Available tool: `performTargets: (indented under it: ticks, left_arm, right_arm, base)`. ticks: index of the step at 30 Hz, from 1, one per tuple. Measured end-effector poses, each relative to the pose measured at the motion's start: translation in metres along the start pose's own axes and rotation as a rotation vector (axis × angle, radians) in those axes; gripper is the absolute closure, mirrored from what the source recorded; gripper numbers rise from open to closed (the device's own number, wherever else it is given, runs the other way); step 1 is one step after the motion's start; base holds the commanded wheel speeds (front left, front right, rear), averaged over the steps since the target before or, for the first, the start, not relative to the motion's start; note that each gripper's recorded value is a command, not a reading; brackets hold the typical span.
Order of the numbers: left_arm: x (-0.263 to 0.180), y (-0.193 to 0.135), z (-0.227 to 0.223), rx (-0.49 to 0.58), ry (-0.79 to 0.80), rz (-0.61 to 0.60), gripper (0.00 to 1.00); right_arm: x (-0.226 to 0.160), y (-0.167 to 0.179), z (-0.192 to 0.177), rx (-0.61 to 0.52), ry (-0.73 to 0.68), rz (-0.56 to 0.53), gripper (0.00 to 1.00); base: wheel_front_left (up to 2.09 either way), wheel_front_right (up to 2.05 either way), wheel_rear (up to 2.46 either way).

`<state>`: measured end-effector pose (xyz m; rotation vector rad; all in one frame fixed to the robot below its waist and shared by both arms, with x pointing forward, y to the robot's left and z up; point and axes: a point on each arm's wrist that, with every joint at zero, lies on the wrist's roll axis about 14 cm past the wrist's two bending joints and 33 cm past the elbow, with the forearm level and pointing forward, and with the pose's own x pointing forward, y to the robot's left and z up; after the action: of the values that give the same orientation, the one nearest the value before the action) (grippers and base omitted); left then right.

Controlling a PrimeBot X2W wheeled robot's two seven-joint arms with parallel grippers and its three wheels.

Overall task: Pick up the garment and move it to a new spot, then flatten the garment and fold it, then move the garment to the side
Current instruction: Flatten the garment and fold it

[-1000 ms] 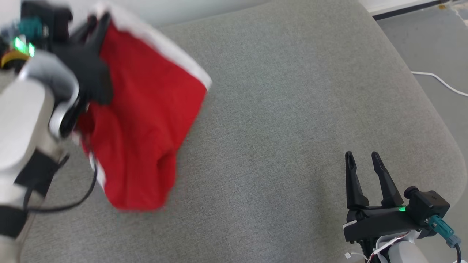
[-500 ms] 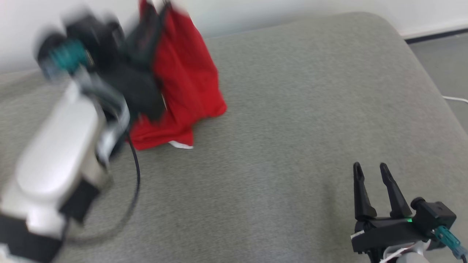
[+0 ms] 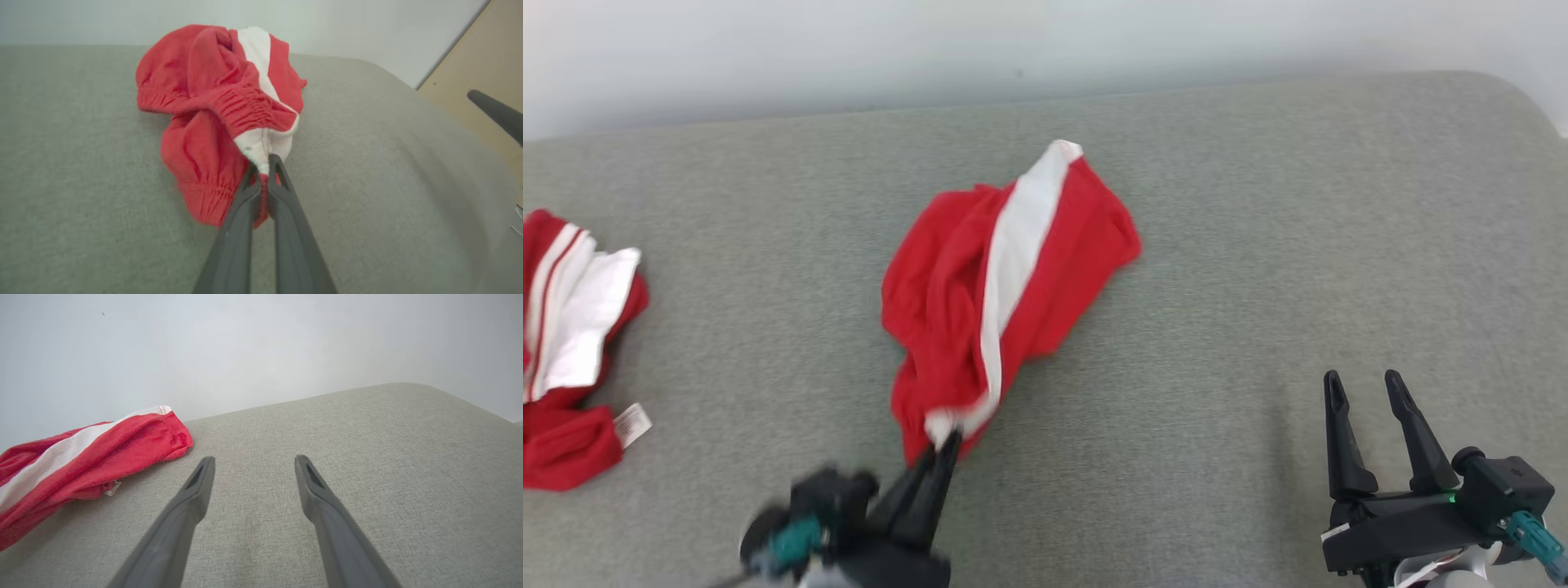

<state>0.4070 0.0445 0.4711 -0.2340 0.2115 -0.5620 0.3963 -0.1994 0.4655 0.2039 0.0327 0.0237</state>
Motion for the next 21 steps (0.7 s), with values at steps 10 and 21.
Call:
performTargets:
  ticks: [10,21]
  left_arm:
    - [-0.038,0.030,-0.050,-0.091,0.070,0.145,0.00]
    - [-0.045,0.053,0.041,-0.006,-0.233,0.237,0.00]
  right_arm:
    - [0.001,0.007,-0.002,-0.012,0.009,0.034,0.00]
    - [-0.005,0.017,0.005,-0.010,-0.008,0.059,0.00]
  base:
    - [0.00,0.00,0.00]
    - [0.00,0.00,0.00]
